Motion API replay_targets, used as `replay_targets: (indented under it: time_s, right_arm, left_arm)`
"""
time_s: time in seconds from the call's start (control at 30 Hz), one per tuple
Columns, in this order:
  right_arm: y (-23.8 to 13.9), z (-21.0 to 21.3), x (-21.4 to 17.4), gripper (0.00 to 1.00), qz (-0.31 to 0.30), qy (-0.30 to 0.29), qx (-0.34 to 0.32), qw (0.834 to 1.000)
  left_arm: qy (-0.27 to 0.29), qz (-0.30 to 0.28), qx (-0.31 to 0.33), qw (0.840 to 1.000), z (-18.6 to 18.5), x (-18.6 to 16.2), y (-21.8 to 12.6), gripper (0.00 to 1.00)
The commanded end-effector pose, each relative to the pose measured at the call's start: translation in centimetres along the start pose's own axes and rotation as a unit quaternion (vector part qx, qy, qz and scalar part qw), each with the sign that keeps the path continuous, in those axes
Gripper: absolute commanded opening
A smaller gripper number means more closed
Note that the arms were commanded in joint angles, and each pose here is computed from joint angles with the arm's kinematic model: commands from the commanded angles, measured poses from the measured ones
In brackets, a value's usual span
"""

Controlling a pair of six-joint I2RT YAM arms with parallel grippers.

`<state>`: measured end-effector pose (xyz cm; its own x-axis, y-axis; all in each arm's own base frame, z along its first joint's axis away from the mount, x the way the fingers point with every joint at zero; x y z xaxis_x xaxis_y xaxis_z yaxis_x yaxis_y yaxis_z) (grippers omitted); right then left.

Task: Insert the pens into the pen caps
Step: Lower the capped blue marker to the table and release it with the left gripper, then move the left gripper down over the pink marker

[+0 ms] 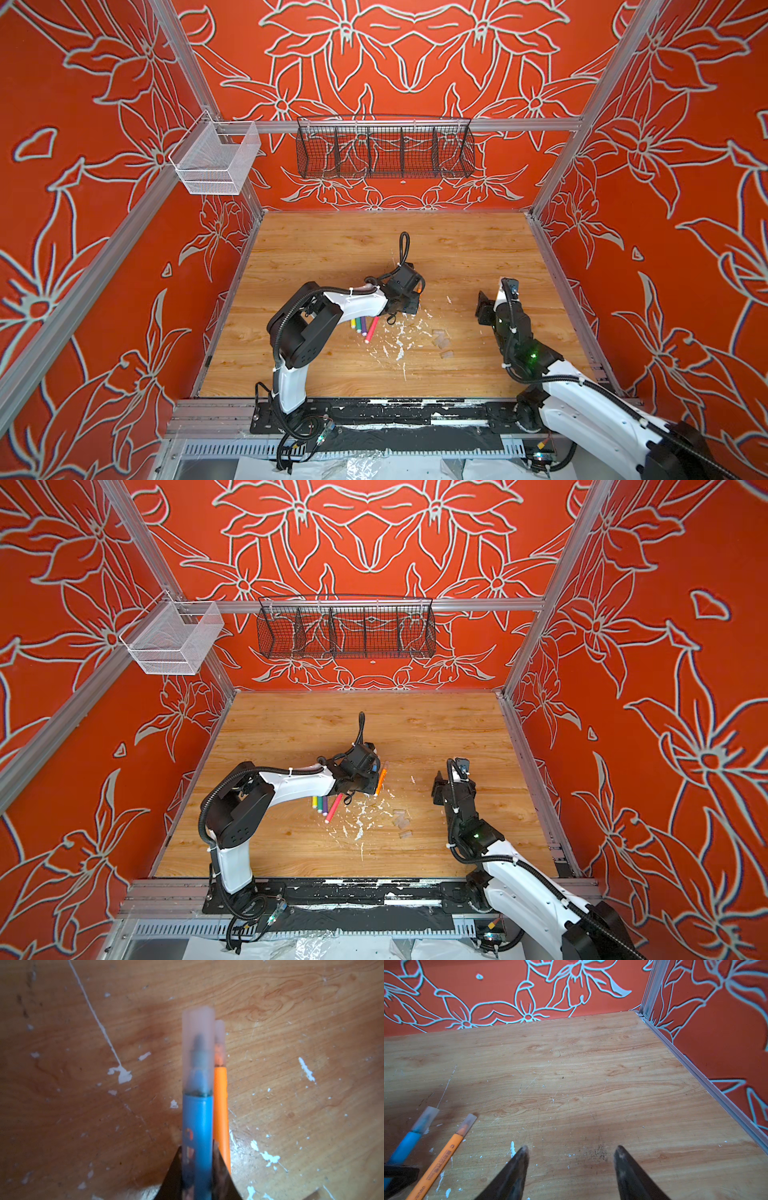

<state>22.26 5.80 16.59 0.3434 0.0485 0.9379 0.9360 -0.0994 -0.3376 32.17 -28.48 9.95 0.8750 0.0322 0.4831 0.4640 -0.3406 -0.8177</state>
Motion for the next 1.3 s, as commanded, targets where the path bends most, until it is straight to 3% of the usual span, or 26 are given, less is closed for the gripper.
replay_targets:
  time_s: [0.0, 0.23, 0.43, 0.73, 0.97, 1.27]
  right_arm:
    - [0.0, 0.1, 0.7, 0.67, -0.008, 0.011, 0.005, 1.0]
    - [-0.3, 0.0, 0.6, 0.68, -0.013, 0.016, 0.008, 1.0]
    - [-0.3, 0.0, 0.6, 0.69, -0.013, 0.015, 0.009, 1.0]
    - [0.0, 0.2, 0.6, 0.68, -0.006, 0.013, 0.009, 1.0]
    - [0.3, 0.4, 0.6, 0.67, 0.0, 0.011, 0.007, 1.0]
    - [0.4, 0.5, 0.6, 0.67, 0.001, 0.009, 0.012, 1.0]
  left_arm:
    - [0.011, 0.003, 0.0, 1.0, -0.5, 0.4, 0.4, 0.25]
    - [0.02, -0.007, -0.001, 1.0, -1.0, 1.3, -0.7, 0.28]
    - [0.026, -0.043, -0.002, 0.999, -0.2, 1.4, -5.3, 0.28]
    - [-0.004, -0.044, 0.04, 0.998, 5.7, -4.6, -10.7, 0.3]
    - [-0.029, -0.026, 0.042, 0.998, 8.1, -8.2, -11.4, 0.31]
    - [-0.031, -0.018, 0.055, 0.998, 9.0, -9.5, -11.0, 0.33]
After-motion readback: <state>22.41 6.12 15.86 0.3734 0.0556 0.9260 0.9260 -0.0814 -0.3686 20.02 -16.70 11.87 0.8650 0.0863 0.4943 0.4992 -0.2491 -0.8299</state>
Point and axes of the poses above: each gripper's point midway between its finger pads, its own y axis out along the fingers, its own z axis along the line the jaws close on, x = y × z, the point moved 7 cm from there along -y, back along the fingers, and after that the axes turned 10 degrees about -y, right-handed, at the moved point
